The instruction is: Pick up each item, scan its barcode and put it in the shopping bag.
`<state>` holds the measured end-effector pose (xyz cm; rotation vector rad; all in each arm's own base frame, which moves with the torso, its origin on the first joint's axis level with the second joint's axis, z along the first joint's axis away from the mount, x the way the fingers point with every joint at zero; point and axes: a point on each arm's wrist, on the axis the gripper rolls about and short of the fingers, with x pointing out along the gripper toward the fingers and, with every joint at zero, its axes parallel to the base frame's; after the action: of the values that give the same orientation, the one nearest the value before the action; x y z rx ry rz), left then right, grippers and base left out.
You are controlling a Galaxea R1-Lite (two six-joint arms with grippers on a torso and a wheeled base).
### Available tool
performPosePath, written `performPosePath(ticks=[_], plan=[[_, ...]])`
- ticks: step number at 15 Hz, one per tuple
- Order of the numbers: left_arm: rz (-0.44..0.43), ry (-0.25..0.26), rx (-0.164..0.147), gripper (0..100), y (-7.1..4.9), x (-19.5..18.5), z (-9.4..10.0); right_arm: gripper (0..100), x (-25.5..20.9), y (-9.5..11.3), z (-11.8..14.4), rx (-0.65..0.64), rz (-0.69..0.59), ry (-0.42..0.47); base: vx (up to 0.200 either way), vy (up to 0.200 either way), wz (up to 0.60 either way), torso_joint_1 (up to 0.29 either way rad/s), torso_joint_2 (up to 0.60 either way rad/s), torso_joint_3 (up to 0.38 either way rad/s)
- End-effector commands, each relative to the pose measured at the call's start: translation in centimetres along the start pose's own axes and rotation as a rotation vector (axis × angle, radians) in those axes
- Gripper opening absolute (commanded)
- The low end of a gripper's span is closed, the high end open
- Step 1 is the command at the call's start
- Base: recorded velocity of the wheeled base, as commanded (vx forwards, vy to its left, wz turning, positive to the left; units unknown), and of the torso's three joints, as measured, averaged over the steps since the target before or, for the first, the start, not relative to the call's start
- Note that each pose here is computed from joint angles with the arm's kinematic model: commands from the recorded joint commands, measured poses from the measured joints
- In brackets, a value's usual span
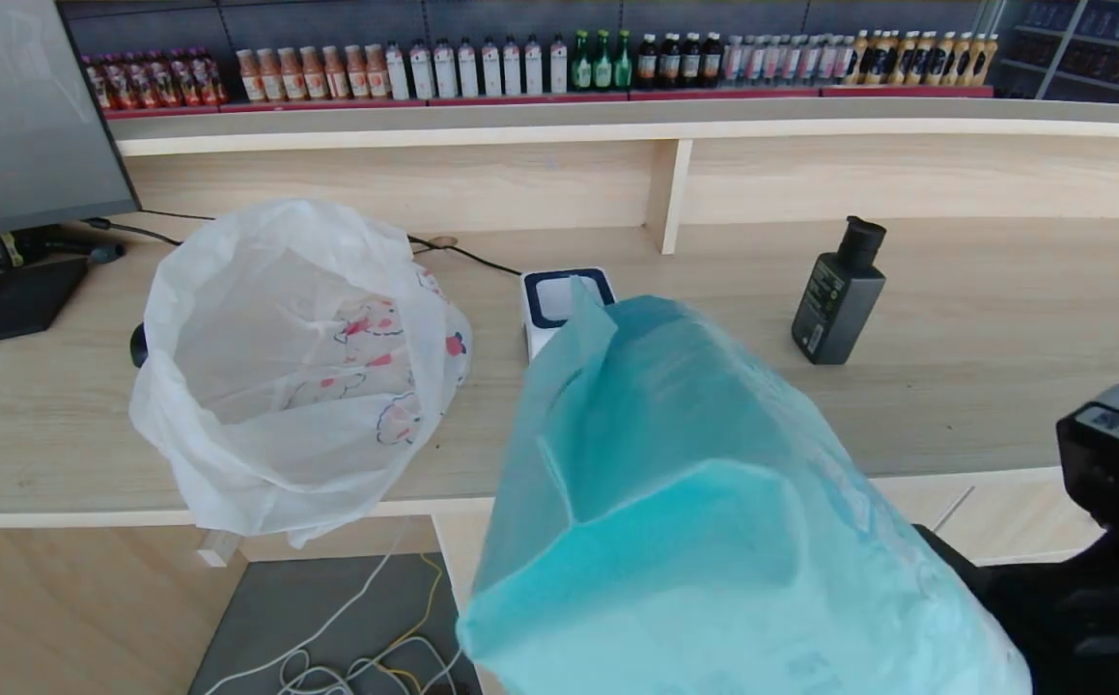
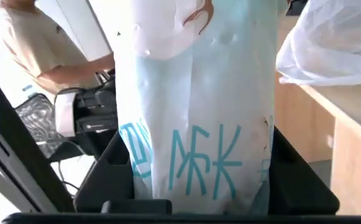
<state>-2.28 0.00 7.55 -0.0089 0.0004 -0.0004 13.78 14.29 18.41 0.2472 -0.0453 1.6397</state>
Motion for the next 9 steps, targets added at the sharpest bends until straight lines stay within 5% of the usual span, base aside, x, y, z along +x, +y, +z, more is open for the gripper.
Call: performPosePath(ticks=[1,5,9], plan=[[0.0,0.0,0.0,100,0.0,0.0,0.0,0,-0.5,-3.0,-0.9,-0.133,-0.14,0.02,0.0,0.0,0.0,0.0,0.0,0.0],[0.0,0.0,0.0,100,0.0,0.0,0.0,0,1.0,-1.1,0.6,-0.242,-0.392,-0.12,0.0,0.0,0.0,0.0,0.0,0.0],[0.0,-0.002,0.0,100,0.0,0.0,0.0,0,0.9,-1.3,0.5,-0.437,-0.85,-0.122,0.0,0.0,0.0,0.0,0.0,0.0]])
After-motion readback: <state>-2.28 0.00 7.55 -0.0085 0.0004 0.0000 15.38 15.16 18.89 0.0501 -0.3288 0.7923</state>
